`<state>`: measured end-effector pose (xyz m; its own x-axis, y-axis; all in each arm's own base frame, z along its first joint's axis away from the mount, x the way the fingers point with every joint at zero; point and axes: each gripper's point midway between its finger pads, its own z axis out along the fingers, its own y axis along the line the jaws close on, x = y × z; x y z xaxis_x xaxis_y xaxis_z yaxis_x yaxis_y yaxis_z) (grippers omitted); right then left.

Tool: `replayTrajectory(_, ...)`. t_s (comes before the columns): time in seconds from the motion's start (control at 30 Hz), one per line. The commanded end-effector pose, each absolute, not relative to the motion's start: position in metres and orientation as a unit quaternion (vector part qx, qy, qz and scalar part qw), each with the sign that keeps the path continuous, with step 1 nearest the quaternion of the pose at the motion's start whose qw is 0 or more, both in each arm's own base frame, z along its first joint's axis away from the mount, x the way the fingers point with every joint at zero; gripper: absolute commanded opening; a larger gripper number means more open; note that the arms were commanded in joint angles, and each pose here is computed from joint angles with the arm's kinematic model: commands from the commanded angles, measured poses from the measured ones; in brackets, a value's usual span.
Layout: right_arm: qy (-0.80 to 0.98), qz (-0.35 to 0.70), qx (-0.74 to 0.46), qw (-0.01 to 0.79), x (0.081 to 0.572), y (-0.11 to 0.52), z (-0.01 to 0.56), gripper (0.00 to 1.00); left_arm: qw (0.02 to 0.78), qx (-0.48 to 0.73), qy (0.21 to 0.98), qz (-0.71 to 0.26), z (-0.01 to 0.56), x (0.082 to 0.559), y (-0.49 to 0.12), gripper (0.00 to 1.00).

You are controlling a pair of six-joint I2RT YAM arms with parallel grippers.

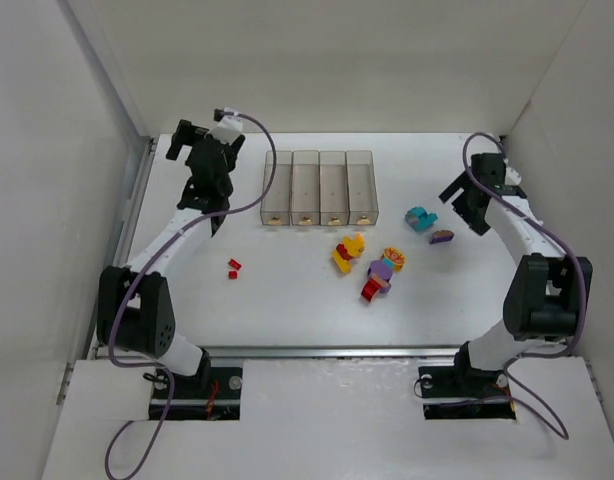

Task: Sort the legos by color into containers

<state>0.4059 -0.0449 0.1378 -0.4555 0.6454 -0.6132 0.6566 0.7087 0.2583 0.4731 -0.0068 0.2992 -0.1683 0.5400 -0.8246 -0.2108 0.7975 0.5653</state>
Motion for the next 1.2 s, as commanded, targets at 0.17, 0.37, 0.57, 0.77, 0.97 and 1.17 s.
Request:
replayTrajectory(0.17, 0.762, 0.037, 0.568, 0.309, 0.392, -0.033, 0.108, 0.93, 0.626, 0.004, 0.704, 0.335, 0.309, 0.448, -0.003, 1.0)
replayTrajectory(0.37, 0.745, 0.04, 0.606, 0.276, 0.401, -0.029, 0.078, 0.87, 0.619, 0.024, 0.714, 0.327, 0.29, 0.439, -0.018, 1.0)
replayTrajectory(0.57, 0.735, 0.036, 0.637, 0.23, 0.389, -0.022, 0.046, 0.81, 0.615, 0.031, 0.721, 0.317, 0.284, 0.435, -0.019, 1.0)
replayTrajectory(0.77, 0.73, 0.029, 0.642, 0.234, 0.397, -0.026, 0.04, 0.72, 0.554, 0.097, 0.805, 0.189, 0.241, 0.435, -0.059, 1.0)
replayTrajectory(0.97, 0.729, 0.015, 0.646, 0.225, 0.393, -0.028, 0.03, 0.48, 0.533, 0.127, 0.826, 0.129, 0.23, 0.43, -0.08, 1.0)
replayTrajectory(1.17, 0.726, -0.002, 0.65, 0.223, 0.38, -0.035, 0.028, 0.03, 0.5, 0.179, 0.844, 0.066, 0.217, 0.417, -0.1, 1.0)
